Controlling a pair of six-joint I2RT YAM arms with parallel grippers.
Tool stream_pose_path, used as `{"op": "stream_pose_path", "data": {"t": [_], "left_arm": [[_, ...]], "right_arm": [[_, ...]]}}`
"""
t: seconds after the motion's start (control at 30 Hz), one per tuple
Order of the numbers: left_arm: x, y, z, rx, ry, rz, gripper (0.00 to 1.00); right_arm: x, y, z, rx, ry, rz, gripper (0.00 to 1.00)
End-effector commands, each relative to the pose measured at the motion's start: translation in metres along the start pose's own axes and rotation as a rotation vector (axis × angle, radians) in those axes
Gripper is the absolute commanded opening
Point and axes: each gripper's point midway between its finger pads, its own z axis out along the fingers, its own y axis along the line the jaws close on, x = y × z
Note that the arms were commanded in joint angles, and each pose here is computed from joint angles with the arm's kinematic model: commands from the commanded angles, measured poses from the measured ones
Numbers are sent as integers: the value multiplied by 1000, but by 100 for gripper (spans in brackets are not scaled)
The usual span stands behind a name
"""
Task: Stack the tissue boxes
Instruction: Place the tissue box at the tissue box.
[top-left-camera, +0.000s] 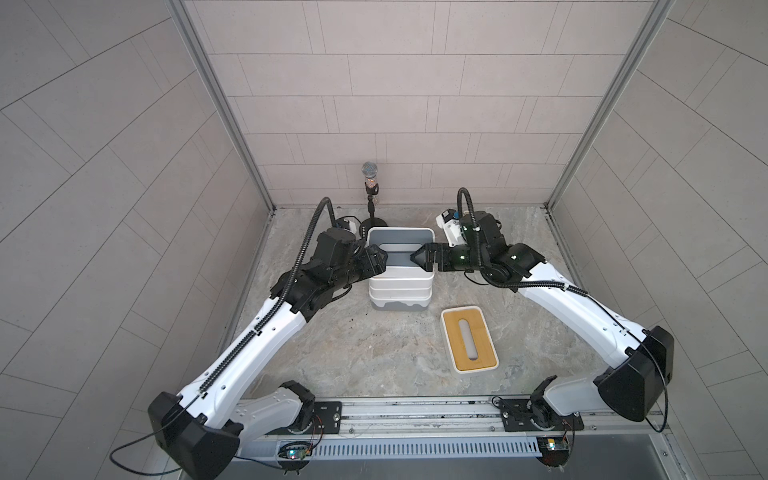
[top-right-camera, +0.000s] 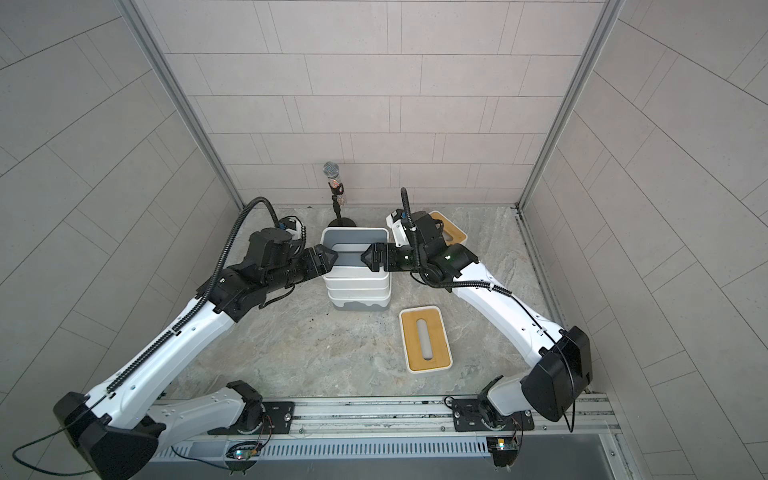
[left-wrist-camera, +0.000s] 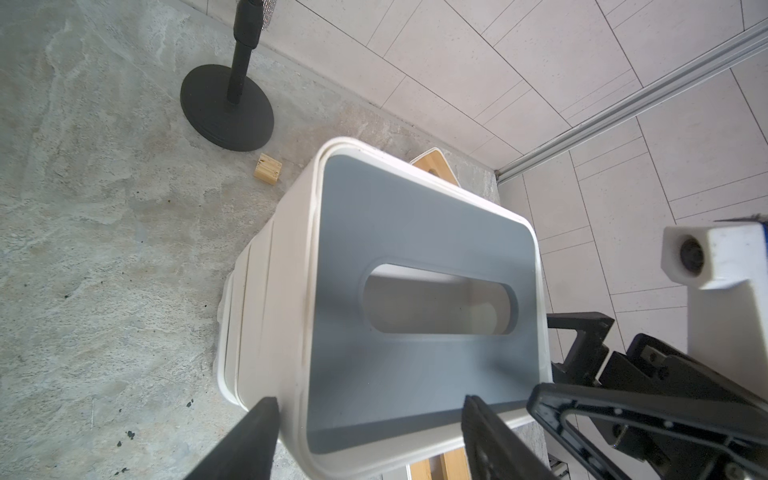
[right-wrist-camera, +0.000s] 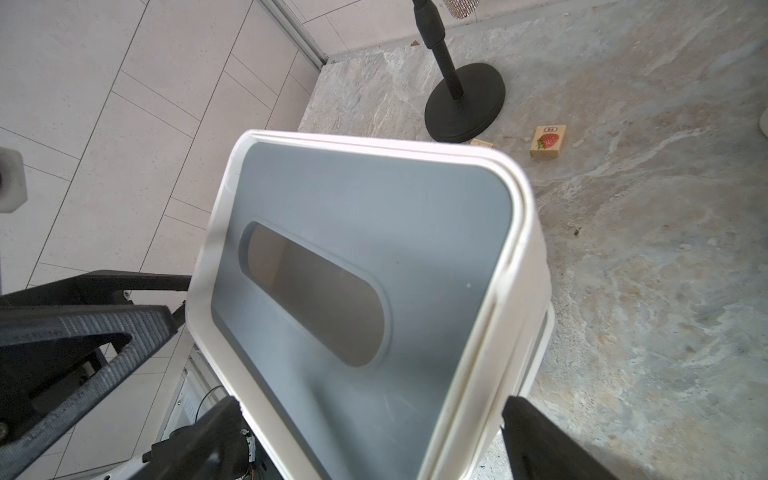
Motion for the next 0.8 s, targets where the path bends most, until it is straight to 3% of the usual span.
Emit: {"op": "stream_pose_path", "data": {"t": [0.0,0.4,0.77], "left_arm": [[-2,3,-5,-10,-19,9,75],[-3,-2,-3,6,-9,21,76],[-8,9,-26,-52,-58,77,81]], "right_arm": [[-7,11,-15,-17,-32,-25,99],[-6,6,-28,21,-45,-48,99],[17,-16,-60,154,1,-114,99]]}}
